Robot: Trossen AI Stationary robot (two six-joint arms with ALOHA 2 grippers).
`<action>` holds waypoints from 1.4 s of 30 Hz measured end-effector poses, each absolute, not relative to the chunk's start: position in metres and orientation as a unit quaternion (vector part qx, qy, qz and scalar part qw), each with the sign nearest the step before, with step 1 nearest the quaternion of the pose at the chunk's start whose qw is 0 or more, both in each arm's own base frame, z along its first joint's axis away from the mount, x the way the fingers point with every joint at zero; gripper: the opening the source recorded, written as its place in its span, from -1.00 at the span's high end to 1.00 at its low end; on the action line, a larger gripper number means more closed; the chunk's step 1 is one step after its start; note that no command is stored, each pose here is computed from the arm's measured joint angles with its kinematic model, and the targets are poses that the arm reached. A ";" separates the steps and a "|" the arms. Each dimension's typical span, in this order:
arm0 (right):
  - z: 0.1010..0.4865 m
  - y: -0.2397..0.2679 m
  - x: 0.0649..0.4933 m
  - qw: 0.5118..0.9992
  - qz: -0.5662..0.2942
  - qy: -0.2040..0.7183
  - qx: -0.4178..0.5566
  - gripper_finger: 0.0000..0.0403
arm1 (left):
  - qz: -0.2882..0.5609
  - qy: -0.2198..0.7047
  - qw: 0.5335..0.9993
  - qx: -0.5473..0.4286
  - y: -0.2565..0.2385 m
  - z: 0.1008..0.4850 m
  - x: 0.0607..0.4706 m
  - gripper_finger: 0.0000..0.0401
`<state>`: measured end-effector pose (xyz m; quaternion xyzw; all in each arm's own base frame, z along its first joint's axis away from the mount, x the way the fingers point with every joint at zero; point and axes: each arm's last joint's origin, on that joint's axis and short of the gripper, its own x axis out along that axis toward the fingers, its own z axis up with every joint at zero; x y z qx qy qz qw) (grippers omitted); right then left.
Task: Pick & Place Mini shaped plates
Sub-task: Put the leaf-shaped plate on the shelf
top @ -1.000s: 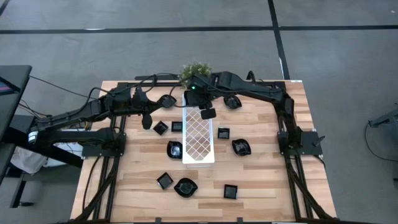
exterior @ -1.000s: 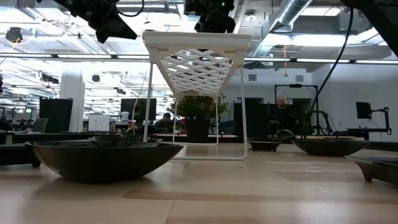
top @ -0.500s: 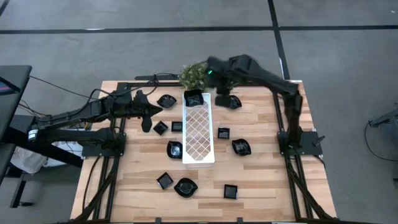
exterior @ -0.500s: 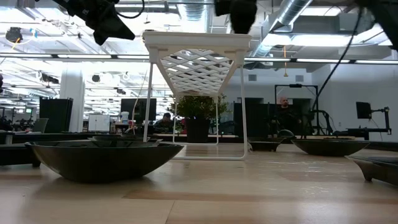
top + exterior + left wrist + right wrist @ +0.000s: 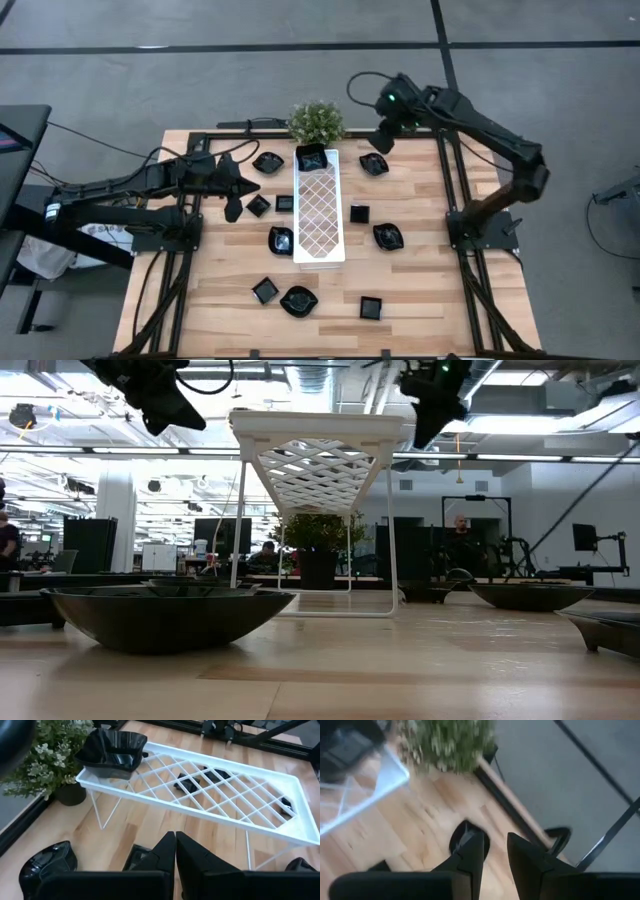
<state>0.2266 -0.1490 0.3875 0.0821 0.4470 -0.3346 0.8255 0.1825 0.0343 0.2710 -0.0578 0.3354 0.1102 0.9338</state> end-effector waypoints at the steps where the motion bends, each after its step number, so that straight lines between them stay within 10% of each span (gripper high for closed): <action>1: 0.380 -0.146 0.222 0.823 -0.338 0.448 0.090 0.59 | 0.110 0.335 0.934 -0.058 0.034 0.271 0.183 0.93; 15: 0.262 -0.146 0.221 0.828 -0.377 0.381 0.163 0.60 | 0.132 0.329 0.932 -0.069 0.035 0.272 0.183 0.93; 42: 0.170 -0.240 0.198 0.832 -0.186 0.407 0.327 0.60 | 0.132 0.325 0.933 -0.078 0.035 0.272 0.183 0.93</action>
